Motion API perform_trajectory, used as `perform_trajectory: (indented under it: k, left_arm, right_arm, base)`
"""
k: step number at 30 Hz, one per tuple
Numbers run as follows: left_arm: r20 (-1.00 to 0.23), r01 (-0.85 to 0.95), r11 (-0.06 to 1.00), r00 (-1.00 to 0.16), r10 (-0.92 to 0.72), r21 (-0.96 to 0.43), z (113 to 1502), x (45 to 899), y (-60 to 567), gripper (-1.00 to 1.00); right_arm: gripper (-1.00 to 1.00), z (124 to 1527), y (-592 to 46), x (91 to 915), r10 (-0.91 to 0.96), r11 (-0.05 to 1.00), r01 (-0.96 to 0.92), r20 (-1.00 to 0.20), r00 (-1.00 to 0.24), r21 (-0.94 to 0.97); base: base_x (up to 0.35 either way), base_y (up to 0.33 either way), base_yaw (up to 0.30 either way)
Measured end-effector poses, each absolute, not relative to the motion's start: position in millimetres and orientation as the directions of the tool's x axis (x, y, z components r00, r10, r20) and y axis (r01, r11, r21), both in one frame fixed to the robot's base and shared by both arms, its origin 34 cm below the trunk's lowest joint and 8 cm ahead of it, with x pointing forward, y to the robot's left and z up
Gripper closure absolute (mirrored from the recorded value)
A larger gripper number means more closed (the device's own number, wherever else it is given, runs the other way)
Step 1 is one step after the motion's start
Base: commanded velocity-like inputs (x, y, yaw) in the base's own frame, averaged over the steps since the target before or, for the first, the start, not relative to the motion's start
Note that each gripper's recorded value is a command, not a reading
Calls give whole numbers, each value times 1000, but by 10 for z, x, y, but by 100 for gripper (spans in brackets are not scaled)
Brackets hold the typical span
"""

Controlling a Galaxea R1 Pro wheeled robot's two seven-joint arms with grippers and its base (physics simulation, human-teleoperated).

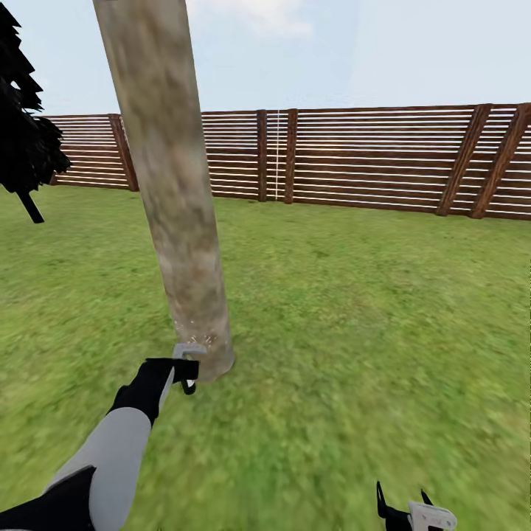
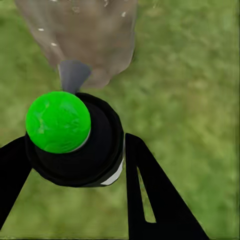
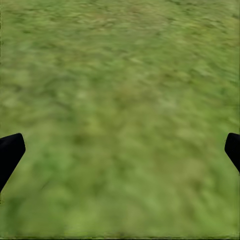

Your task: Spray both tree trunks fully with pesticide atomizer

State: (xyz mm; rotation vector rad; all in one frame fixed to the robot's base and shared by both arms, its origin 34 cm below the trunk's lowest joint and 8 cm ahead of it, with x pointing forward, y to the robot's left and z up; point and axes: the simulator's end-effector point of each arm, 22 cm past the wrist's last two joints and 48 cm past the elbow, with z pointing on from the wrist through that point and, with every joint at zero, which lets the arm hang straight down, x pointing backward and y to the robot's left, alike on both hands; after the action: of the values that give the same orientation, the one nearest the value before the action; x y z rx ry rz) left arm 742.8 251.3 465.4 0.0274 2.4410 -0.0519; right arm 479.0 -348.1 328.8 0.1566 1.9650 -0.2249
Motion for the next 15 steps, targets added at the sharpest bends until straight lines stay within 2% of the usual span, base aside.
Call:
perform_trajectory:
  k: [4,9,12,15]
  left_arm:
    - [-648,12,1000,-762,7,-3,4685,7448,2768,100]
    - [-649,8,1000,-761,3,-5,4694,7456,2786,100]
    - [-652,50,997,-758,0,-58,4717,7477,2278,100]
    - [-643,34,998,-766,-3,-46,4747,7474,2390,100]
  right_arm:
    - [-100,3288,-3481,4790,6,973,213,-920,-393,-85]
    - [-100,3289,-3482,4791,6,973,213,-920,-393,-85]
    - [-100,3289,-3482,4792,6,973,213,-920,-393,-85]
    - [-100,3288,-3481,4789,6,973,213,-920,-393,-85]
  base:
    - [-270,62,0]
    - [-29,5,0]
    - [0,0,0]
    - [0,0,0]
